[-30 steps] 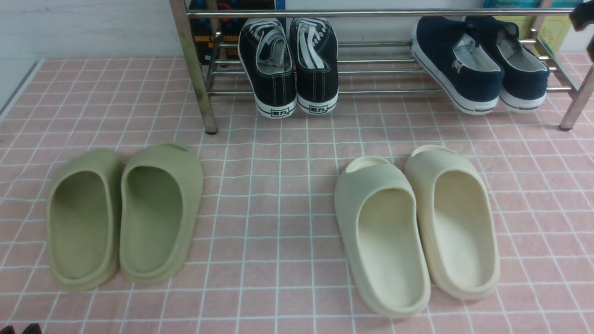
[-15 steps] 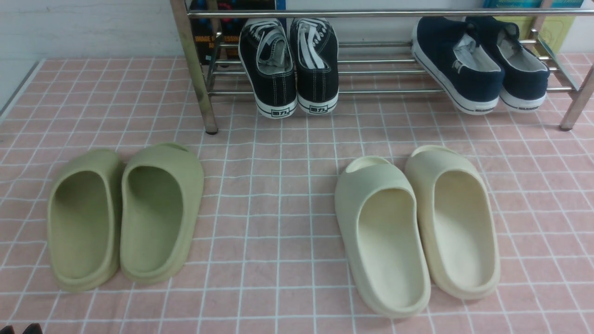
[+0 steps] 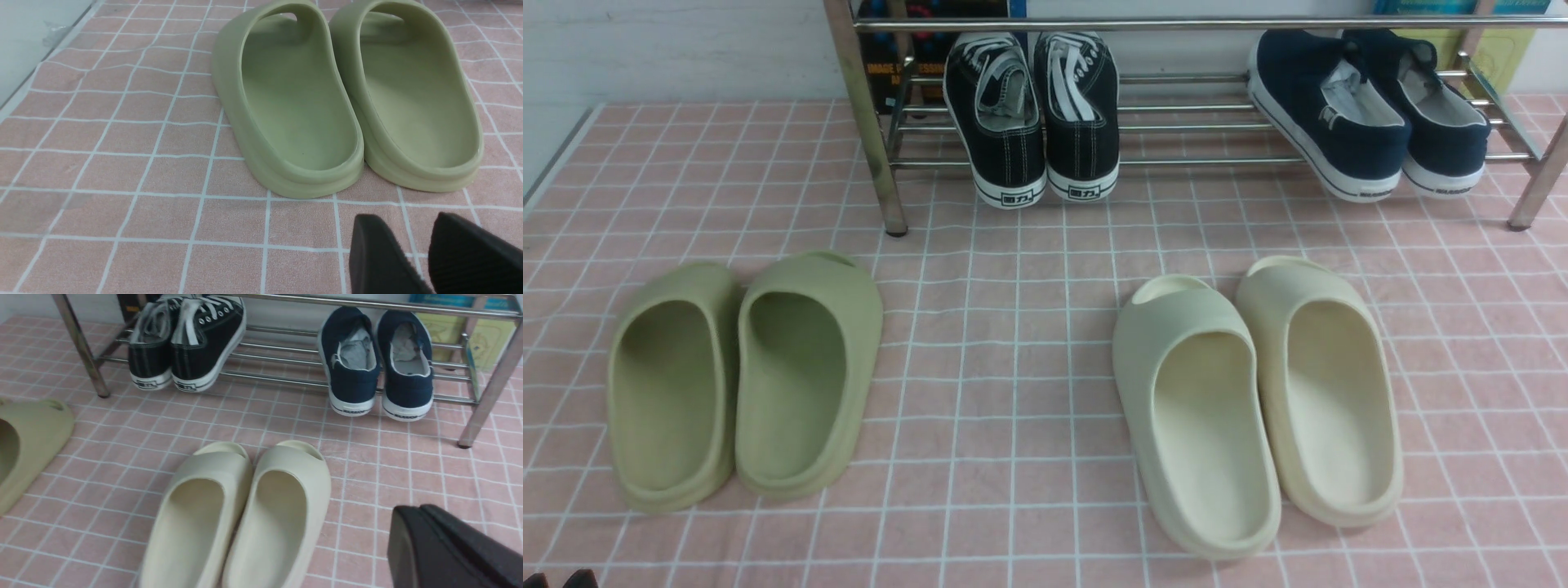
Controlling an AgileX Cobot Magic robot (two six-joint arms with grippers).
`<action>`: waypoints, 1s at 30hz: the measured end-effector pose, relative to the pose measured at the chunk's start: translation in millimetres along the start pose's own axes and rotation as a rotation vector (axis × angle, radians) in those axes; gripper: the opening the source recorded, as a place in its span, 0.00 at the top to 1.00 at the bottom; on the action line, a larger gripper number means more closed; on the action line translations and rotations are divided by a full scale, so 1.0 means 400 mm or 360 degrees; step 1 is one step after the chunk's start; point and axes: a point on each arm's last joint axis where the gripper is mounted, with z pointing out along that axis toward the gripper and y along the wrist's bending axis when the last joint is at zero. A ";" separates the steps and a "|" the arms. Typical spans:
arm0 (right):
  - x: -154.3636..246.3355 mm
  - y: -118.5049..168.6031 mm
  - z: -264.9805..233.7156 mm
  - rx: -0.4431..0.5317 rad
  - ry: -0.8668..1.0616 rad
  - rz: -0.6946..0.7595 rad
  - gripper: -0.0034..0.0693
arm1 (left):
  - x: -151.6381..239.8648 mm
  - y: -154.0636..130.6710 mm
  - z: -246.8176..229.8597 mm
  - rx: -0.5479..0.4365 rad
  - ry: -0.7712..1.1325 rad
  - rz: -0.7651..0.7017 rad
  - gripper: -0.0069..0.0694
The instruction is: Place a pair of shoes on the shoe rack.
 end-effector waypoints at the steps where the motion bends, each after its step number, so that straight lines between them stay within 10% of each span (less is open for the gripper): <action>1: 0.004 -0.005 0.005 0.0026 0.0008 -0.0011 0.98 | 0.000 0.000 0.000 0.0000 0.0000 0.0000 0.60; 14: 0.242 -0.065 0.100 0.0348 -0.0434 0.0000 0.98 | 0.000 0.000 0.000 0.0000 0.0000 0.0000 0.60; 23: 0.527 -0.085 0.167 0.0453 -0.0309 0.0207 0.98 | 0.000 0.000 0.000 0.0000 0.0000 0.0000 0.60; 30: 0.554 -0.086 0.172 0.0457 -0.0221 0.0207 0.98 | 0.000 0.000 0.000 0.0000 0.0000 0.0000 0.60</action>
